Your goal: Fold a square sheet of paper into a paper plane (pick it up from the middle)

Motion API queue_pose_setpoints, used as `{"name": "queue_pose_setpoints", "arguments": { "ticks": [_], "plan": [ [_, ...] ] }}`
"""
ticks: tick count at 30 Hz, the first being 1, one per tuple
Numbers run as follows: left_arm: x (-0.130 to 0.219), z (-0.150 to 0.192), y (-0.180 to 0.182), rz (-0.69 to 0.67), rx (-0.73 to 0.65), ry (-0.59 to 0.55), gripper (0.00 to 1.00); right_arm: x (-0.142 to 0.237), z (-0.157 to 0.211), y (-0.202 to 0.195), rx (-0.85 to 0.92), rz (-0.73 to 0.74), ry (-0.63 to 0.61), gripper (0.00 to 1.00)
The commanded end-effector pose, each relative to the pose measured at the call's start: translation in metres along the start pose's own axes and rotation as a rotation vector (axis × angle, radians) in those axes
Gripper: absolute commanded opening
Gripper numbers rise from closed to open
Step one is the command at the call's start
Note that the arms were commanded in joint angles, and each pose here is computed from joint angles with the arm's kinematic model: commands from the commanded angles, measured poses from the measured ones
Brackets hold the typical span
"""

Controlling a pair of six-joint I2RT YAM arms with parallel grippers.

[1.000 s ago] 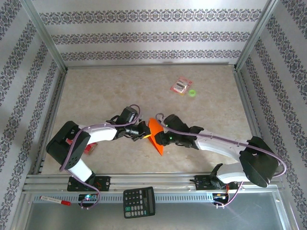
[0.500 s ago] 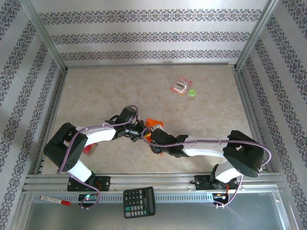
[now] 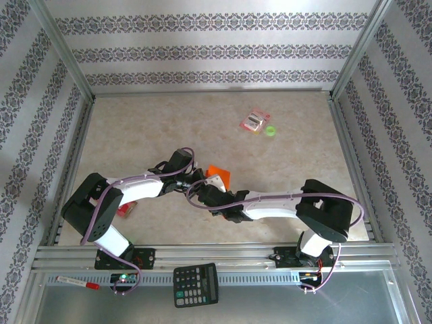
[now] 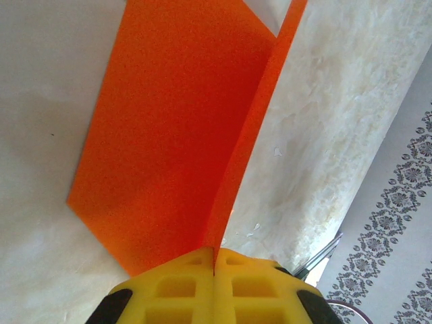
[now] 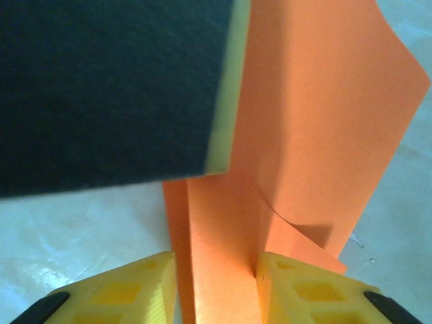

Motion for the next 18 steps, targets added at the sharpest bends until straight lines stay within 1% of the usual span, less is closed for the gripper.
{"name": "queue_pose_setpoints", "arguments": {
  "ticks": [1, 11, 18],
  "plan": [
    [0.0012, 0.0048, 0.0, -0.02, 0.015, 0.013, 0.0, -0.0008, 0.0025, -0.0052, 0.006, 0.076, 0.015, 0.34],
    [0.0028, 0.0055, 0.0003, -0.026, 0.006, 0.012, 0.0, -0.002, 0.0106, -0.0075, 0.005, 0.113, 0.038, 0.31],
    [0.0026, 0.0057, 0.001, -0.029, -0.004, 0.014, 0.0, 0.0001, 0.0069, -0.0069, 0.007, 0.119, 0.027, 0.25]
  ]
}}
Point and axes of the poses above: each hand's point on the last joint's axis, 136 mm out from that joint toward the fingers, its own x axis back along the fingers, its own y axis along the line the jaws close on, z = x × y, the point moved 4 cm from there along x, back along the fingers, and after that the axes turned 1 degree about x, right-handed, at the moved point
